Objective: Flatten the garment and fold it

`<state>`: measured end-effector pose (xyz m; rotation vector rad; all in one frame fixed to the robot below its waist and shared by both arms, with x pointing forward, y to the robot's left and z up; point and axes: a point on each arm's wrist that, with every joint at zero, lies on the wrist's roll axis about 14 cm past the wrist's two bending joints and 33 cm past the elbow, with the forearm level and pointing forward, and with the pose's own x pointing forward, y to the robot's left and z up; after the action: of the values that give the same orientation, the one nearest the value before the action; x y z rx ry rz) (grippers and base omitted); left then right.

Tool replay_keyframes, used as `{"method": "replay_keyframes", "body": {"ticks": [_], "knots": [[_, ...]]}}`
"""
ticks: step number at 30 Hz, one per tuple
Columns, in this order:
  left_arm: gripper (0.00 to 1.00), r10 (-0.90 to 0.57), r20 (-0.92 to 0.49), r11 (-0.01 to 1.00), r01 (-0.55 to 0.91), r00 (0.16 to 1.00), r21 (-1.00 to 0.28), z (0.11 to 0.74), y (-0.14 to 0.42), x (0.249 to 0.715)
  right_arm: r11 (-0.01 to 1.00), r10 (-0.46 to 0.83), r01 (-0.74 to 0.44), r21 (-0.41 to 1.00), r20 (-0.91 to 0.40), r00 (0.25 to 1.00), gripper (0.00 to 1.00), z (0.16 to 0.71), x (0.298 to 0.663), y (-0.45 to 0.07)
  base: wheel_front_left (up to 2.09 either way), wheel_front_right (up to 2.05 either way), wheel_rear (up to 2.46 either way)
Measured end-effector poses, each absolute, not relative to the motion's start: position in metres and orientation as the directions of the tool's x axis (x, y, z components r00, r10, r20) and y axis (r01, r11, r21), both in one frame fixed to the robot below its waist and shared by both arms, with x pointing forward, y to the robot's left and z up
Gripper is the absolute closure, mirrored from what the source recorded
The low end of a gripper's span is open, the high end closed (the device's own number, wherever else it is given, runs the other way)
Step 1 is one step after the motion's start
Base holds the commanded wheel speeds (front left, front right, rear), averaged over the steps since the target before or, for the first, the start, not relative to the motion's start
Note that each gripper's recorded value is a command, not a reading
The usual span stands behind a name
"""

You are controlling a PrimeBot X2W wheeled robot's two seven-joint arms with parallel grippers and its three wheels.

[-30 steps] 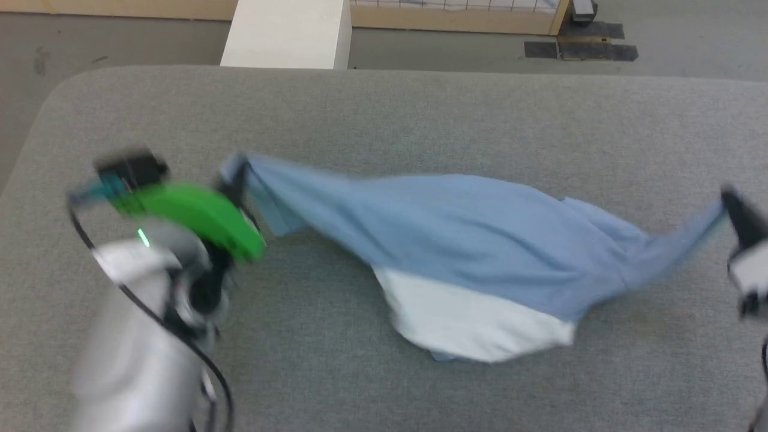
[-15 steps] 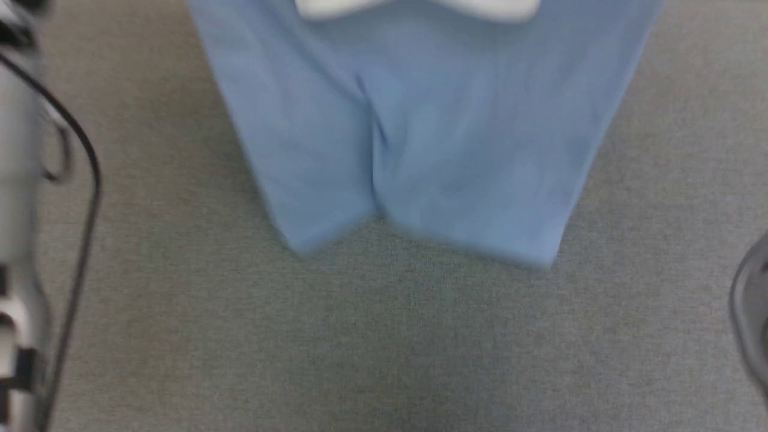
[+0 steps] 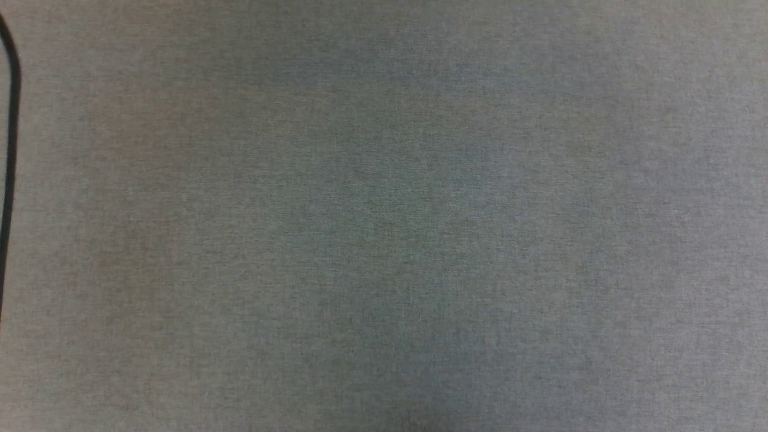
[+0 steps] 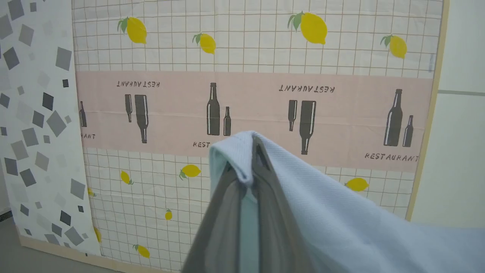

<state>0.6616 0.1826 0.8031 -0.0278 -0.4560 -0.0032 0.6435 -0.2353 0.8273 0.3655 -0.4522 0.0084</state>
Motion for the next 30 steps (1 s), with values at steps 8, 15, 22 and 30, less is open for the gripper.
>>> {"method": "replay_keyframes", "body": {"ticks": [8, 15, 22, 30], "knots": [[1.00, -0.003, 0.353, 0.998, 0.027, 0.936, -0.062, 0.759, 0.198, 0.660, 0.932, -0.046, -0.075, 0.354, 0.319, 0.947, 1.00, 0.782, 0.653, -0.235, 0.00, 0.00, 0.00], [1.00, -0.005, 0.127, 0.985, 0.027, 0.992, -0.169, 0.641, 0.207, 0.634, 0.908, -0.008, -0.045, 0.417, 0.124, 0.992, 1.00, 0.687, 0.636, -0.241, 0.00, 0.00, 0.00], [1.00, 0.025, -0.030, 0.953, -0.033, 0.999, -0.301, 0.550, 0.215, 0.561, 0.855, 0.016, -0.015, 0.519, 0.003, 1.000, 1.00, 0.616, 0.575, -0.249, 0.00, 0.00, 0.00], [1.00, 0.078, -0.208, 0.903, -0.157, 0.975, -0.401, 0.472, 0.219, 0.450, 0.807, 0.025, 0.097, 0.582, -0.198, 0.980, 1.00, 0.532, 0.460, -0.255, 0.00, 0.00, 0.00]]}}
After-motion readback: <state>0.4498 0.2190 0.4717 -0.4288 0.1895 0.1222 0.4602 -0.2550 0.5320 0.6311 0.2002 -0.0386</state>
